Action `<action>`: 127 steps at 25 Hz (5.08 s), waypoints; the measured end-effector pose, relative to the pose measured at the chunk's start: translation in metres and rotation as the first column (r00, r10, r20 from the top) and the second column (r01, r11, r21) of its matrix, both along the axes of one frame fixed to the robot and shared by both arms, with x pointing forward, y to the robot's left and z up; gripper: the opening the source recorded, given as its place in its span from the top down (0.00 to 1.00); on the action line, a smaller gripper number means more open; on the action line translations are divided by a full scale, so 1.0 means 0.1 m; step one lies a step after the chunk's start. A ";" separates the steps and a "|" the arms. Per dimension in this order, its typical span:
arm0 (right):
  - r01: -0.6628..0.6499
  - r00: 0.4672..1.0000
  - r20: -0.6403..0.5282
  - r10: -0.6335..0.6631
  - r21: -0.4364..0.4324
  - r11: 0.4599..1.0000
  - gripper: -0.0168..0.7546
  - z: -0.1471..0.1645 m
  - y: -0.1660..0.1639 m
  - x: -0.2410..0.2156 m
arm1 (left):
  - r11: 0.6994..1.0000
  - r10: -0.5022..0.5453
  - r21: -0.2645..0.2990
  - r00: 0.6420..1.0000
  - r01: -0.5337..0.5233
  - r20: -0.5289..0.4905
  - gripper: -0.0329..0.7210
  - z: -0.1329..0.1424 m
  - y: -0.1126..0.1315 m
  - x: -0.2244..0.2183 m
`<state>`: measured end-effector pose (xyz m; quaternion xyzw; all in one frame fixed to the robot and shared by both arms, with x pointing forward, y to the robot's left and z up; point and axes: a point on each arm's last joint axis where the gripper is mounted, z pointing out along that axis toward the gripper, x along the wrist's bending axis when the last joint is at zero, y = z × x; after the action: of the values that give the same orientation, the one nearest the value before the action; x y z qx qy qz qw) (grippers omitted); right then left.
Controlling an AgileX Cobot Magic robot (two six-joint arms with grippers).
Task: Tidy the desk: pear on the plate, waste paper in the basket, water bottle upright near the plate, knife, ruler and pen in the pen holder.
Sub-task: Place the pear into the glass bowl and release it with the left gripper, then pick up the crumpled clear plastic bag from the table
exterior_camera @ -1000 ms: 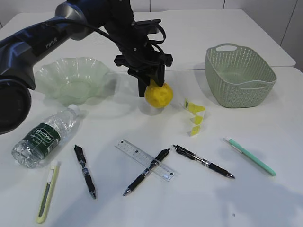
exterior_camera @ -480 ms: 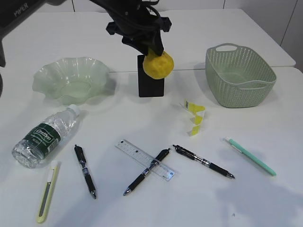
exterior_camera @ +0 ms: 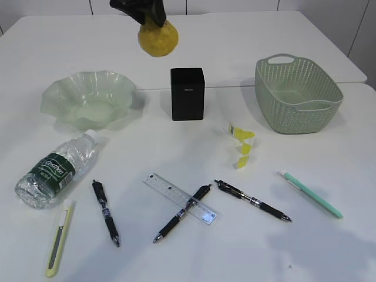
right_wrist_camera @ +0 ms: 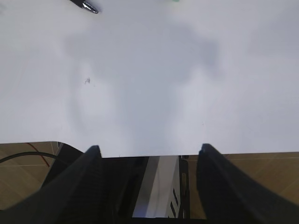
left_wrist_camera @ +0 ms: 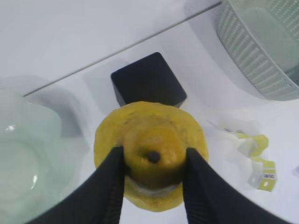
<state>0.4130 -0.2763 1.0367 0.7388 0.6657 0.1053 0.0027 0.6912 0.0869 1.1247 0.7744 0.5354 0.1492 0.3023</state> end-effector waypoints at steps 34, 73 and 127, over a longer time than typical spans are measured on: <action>-0.004 1.000 -0.031 0.004 0.001 1.000 0.34 0.00 0.00 -0.03 | 0.949 0.314 0.071 0.905 -0.307 -0.286 0.62 -1.32 1.50 0.77; -0.027 0.999 -0.025 0.027 -0.002 1.000 0.34 0.00 0.00 -0.03 | 0.948 0.313 0.046 0.902 -0.314 -0.296 0.30 -1.70 1.46 0.89; -0.073 0.990 0.127 0.061 0.096 0.993 0.34 0.02 0.10 0.14 | 0.927 0.363 0.018 0.907 -0.375 0.212 0.30 1.36 2.03 -2.82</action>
<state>0.4273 -0.2660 1.0389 0.7072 0.6826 0.1839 0.0034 0.4092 0.2898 1.2609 0.6482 0.6335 0.2980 0.2995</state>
